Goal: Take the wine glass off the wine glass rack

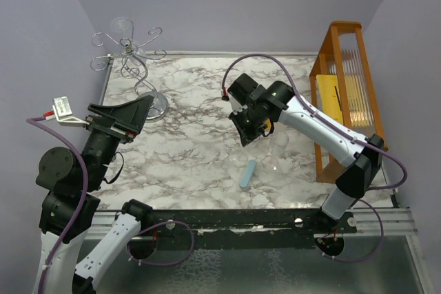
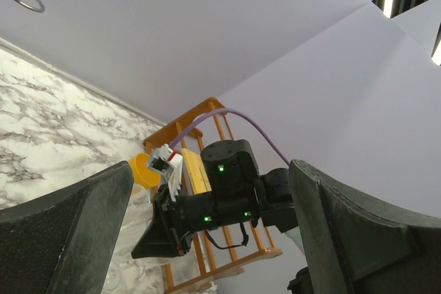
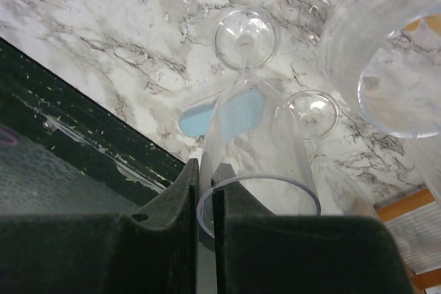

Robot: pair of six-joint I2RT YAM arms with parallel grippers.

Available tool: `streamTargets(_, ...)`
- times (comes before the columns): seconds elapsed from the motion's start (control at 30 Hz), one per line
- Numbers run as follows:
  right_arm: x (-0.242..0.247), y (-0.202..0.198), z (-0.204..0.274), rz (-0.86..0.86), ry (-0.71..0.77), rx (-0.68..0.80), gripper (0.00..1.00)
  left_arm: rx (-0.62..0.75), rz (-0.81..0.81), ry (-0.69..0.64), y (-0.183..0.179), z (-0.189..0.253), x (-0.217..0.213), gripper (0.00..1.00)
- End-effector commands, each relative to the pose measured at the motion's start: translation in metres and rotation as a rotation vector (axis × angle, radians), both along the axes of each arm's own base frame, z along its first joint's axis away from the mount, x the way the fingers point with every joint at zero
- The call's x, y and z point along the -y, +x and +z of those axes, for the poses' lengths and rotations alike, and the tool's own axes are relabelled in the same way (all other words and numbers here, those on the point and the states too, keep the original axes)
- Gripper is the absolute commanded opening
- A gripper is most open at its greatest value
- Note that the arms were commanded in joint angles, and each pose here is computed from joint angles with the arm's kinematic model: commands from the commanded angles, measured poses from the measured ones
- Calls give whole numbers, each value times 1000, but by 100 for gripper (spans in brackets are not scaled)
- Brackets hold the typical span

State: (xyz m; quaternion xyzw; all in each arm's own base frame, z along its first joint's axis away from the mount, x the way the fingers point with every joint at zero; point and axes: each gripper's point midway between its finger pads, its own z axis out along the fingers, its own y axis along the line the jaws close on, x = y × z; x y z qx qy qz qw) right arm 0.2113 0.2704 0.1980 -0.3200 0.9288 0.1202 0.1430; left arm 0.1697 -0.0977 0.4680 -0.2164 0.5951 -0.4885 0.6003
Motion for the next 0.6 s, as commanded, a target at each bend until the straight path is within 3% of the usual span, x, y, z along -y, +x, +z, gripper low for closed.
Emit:
streamTargets(0.0, -5, 8, 4, 13, -28, 48, 1, 12, 21, -8, -3, 5, -5, 98)
streamTargets(0.1, -9, 10, 0, 17, -46, 48, 3, 14, 19, -10, -4, 6, -6, 98)
streamTargets(0.33, -12, 13, 7, 26, -50, 70, 22, 7, 42, -12, -6, 2, -11, 97)
streamTargets(0.57, -22, 16, 31, 33, 30, 116, 50, -5, 56, 0, -5, -2, -13, 97)
